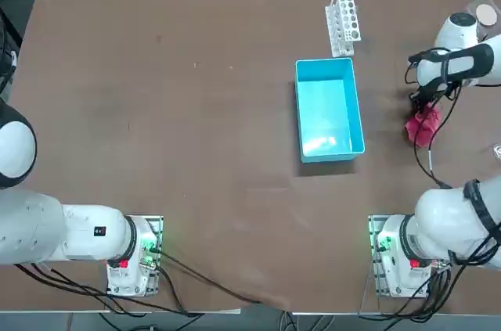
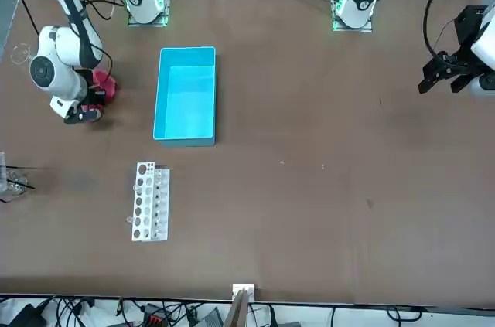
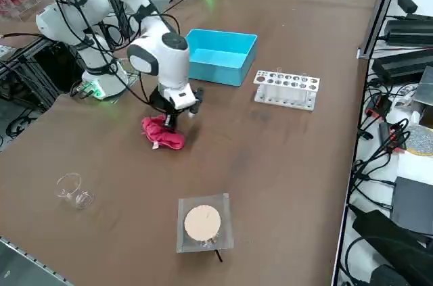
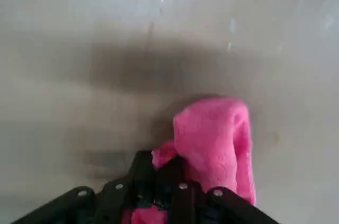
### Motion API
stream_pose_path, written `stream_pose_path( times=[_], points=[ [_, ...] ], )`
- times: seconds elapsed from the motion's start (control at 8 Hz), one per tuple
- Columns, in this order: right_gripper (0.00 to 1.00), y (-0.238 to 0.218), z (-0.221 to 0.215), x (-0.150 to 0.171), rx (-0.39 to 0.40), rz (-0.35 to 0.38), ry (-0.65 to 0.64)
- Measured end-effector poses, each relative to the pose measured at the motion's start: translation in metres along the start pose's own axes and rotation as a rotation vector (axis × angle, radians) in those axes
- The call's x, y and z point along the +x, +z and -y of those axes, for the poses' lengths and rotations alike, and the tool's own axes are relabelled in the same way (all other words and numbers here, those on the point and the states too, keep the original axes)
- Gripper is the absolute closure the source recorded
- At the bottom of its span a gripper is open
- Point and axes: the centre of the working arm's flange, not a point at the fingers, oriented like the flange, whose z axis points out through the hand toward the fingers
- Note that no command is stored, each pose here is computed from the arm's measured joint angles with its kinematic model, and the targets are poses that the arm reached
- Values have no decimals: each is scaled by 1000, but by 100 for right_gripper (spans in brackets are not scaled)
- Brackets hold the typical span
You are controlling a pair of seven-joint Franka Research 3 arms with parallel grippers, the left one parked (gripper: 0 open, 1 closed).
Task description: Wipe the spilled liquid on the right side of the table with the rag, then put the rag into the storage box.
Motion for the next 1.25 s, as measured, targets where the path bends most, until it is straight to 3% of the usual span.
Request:
stream_pose_path(
  times=[0.38, 0.75, 1.25],
  points=[
    [97, -21, 5, 79, -22, -139, 38],
    [97, -52, 30, 156, 6, -261, 111],
    [97, -117, 15, 218, -18, -295, 151]
  ],
)
